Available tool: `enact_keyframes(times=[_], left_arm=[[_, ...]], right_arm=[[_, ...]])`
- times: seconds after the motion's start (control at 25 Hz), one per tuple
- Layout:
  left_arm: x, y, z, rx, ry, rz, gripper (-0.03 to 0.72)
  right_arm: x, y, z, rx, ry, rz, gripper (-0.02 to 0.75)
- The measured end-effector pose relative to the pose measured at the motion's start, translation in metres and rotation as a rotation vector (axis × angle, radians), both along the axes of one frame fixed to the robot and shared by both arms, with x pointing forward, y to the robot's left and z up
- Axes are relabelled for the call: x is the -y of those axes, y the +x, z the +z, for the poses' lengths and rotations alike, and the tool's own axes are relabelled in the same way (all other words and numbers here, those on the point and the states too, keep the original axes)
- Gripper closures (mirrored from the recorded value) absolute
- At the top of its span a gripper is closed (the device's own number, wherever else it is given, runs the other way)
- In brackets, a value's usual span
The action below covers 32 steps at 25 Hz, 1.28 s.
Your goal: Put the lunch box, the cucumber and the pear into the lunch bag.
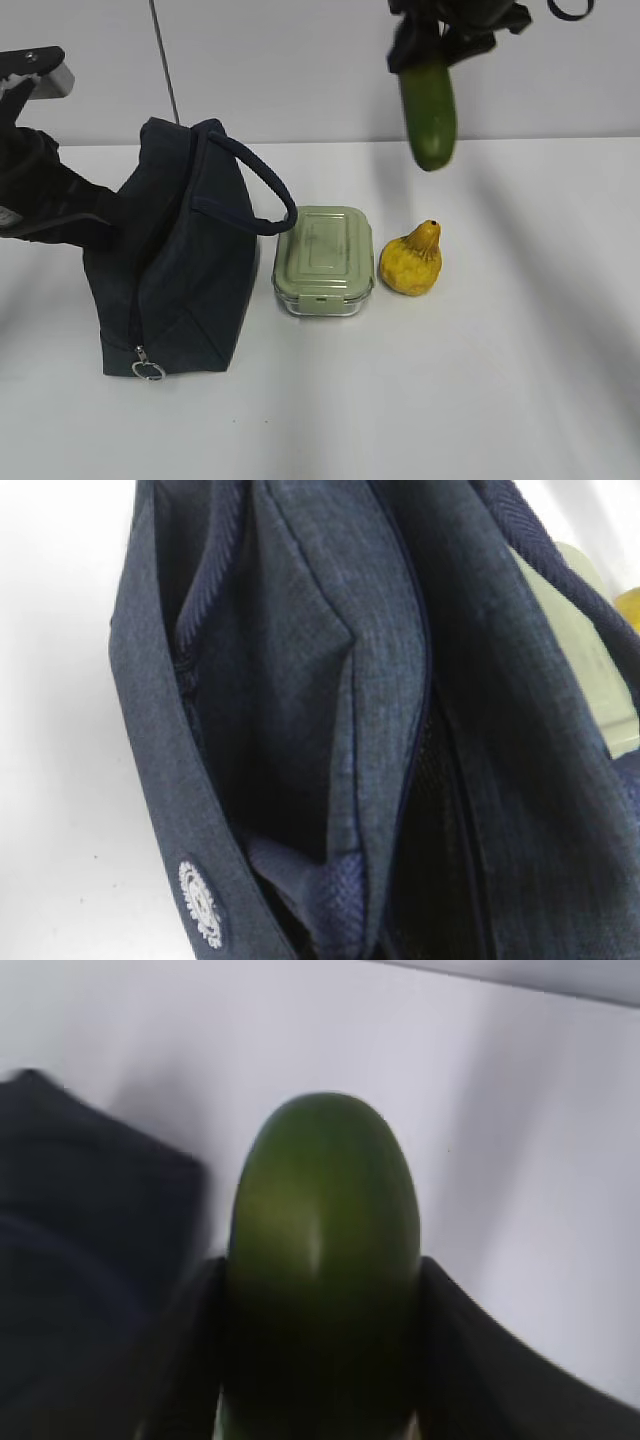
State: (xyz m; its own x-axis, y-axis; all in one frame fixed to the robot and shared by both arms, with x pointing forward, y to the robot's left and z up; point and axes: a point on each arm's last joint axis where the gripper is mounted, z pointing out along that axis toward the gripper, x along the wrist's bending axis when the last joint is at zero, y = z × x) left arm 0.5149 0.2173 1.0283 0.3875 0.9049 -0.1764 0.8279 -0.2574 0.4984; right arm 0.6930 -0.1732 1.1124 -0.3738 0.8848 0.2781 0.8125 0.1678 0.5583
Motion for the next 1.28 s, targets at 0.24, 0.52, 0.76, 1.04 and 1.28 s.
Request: enact_keyframes(times=[0.24, 0.52, 0.76, 1.04, 1.28], left_arm=[[0.000, 0.001, 0.002, 0.007, -0.001, 0.001, 0.701], [0.000, 0.001, 0.002, 0.007, -0.001, 0.001, 0.701], [0.000, 0.001, 0.002, 0.007, -0.001, 0.001, 0.701], [0.000, 0.001, 0.002, 0.008, 0.000, 0.000, 0.701], [0.000, 0.001, 0.002, 0.008, 0.000, 0.000, 0.701]], right_arm=[[-0.104, -0.031, 0.015, 0.117, 0.256, 0.340, 0.358], [-0.185, -0.054, 0.009, 0.300, 0.410, 0.521, 0.358], [-0.197, -0.038, -0.032, 0.298, 0.381, 0.518, 0.358], [-0.190, -0.027, -0.070, 0.260, 0.150, 0.540, 0.358], [-0.186, -0.025, -0.073, 0.237, 0.118, 0.508, 0.272]])
